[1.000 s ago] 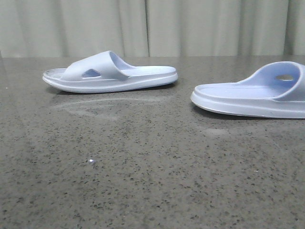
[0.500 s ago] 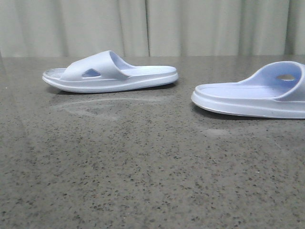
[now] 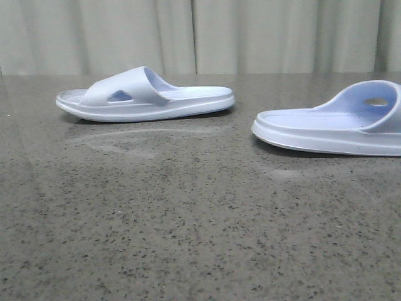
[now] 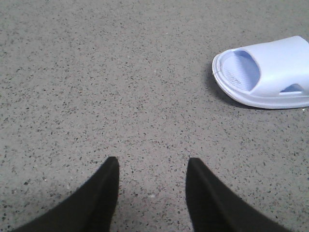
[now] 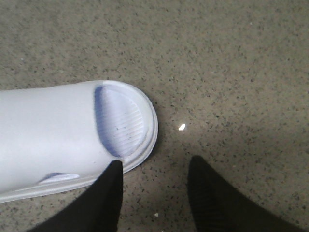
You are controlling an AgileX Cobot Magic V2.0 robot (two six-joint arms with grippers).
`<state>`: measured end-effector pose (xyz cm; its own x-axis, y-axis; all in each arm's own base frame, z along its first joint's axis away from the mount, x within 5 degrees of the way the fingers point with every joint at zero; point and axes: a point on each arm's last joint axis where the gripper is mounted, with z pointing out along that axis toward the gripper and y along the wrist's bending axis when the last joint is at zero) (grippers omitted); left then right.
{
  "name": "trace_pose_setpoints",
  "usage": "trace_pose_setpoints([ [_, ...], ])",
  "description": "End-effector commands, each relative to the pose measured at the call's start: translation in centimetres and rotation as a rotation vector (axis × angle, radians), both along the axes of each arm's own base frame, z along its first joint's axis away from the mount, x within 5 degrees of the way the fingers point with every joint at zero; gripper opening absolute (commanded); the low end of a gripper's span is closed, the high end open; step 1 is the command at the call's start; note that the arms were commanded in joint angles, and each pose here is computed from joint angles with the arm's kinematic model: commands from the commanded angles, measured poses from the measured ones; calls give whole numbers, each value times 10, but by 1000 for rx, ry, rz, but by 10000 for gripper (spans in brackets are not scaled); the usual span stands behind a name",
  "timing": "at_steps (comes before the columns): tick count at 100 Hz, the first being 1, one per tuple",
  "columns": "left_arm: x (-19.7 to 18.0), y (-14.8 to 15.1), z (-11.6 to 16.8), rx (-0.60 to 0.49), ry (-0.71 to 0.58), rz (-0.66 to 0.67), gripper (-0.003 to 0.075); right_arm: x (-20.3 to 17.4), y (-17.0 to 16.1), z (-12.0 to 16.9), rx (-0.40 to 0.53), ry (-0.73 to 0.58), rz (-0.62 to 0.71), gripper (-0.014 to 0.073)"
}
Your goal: Insert blue slippers together front up
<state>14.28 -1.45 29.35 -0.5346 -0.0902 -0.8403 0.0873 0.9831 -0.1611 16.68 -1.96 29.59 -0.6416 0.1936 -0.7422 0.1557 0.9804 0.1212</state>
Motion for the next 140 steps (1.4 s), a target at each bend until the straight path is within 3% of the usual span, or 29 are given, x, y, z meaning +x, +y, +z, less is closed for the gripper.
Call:
trace_pose_setpoints([
  [1,9,0,17,-35,-84,22,365,14,-5,7,-16,-43,-17,272],
  [38,32,-4,19,-55,-31,-22,365,44,-10,-17,29,15,-36,272],
  [58,43,-5,20,-54,-16,-27,363,51,-20,-12,60,-10,-56,271],
  [78,49,-4,17,-55,0,-24,363,69,-31,-18,215,39,-10,271],
  [115,50,-4,16,-55,3,-23,363,98,-34,-32,345,196,97,267],
  [127,50,-4,17,-53,-2,-21,359,97,-32,-32,352,207,115,181],
  [140,50,-4,17,-52,-4,-20,326,97,-32,-32,354,210,117,-42],
])
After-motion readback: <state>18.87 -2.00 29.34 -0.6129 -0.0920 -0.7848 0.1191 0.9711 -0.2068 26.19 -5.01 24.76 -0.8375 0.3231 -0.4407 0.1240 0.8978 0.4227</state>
